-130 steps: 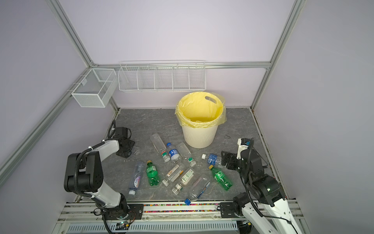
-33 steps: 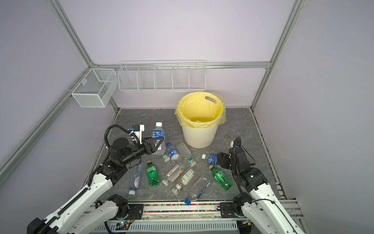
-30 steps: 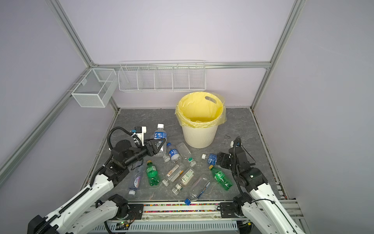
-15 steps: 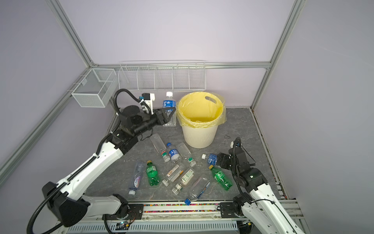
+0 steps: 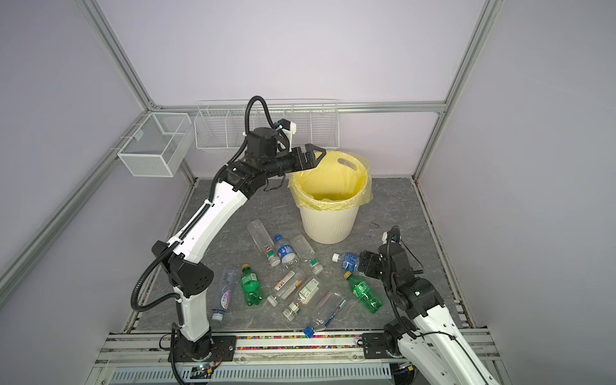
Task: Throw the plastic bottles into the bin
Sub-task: 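Open the left gripper to drop the blue-labelled bottle into the bin, then withdraw the left gripper from the bin back over the bottles, then reach the right gripper down to the clear bottle nearest the robot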
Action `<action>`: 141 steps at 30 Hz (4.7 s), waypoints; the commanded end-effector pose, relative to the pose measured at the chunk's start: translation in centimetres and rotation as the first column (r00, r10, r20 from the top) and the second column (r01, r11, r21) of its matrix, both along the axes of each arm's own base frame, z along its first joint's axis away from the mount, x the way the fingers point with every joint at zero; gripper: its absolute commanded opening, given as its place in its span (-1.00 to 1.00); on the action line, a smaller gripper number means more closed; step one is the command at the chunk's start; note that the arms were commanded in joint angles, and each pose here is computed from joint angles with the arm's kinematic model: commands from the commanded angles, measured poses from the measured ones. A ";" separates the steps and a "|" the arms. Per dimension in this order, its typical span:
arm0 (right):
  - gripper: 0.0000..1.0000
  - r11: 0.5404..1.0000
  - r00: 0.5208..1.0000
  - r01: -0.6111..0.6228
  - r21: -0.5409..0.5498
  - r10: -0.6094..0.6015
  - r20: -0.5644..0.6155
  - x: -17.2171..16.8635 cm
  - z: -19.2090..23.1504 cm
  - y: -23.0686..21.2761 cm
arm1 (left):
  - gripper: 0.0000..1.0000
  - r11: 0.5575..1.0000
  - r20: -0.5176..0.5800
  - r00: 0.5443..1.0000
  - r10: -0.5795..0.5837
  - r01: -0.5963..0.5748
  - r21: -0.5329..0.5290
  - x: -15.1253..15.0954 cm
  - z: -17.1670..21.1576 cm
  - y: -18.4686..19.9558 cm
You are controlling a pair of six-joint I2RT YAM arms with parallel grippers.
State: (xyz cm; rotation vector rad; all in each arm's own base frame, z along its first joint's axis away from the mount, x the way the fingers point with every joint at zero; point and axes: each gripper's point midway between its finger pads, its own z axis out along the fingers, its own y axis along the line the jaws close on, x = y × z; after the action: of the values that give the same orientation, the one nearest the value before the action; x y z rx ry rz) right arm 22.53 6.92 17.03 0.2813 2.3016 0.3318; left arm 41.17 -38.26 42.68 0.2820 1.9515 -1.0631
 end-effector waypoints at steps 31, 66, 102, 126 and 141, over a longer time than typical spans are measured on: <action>0.76 0.999 0.987 0.045 -0.003 -0.045 -0.153 -0.5 -1.5 0.0 | 0.99 0.935 -0.116 0.958 0.263 -0.223 0.276 -8.6 -10.5 16.7; 0.75 0.998 0.954 0.045 -0.031 -0.052 -0.295 -6.4 -4.3 0.8 | 0.99 0.852 -0.202 0.885 0.419 -0.307 0.423 -12.3 -18.9 24.7; 0.77 0.957 0.891 0.281 0.075 -0.231 -0.391 -8.8 -7.4 9.3 | 0.99 0.843 -0.211 0.896 0.391 -0.256 0.474 -14.1 -21.4 25.4; 0.87 0.954 0.839 0.297 0.046 -0.237 -0.489 -9.7 -12.6 12.0 | 0.99 0.820 -0.207 0.884 0.420 -0.271 0.505 -14.0 -22.3 26.1; 0.59 0.958 0.839 0.284 0.033 -0.231 -0.492 -10.0 -14.6 11.7 | 0.99 0.813 -0.210 0.877 0.433 -0.279 0.512 -13.8 -22.5 26.3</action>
State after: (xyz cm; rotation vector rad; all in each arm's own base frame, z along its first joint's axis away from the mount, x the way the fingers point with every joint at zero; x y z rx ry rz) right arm 13.27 18.80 3.19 0.7059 2.6821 0.2608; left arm 27.44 -12.61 20.70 -0.0135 2.4109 -0.4223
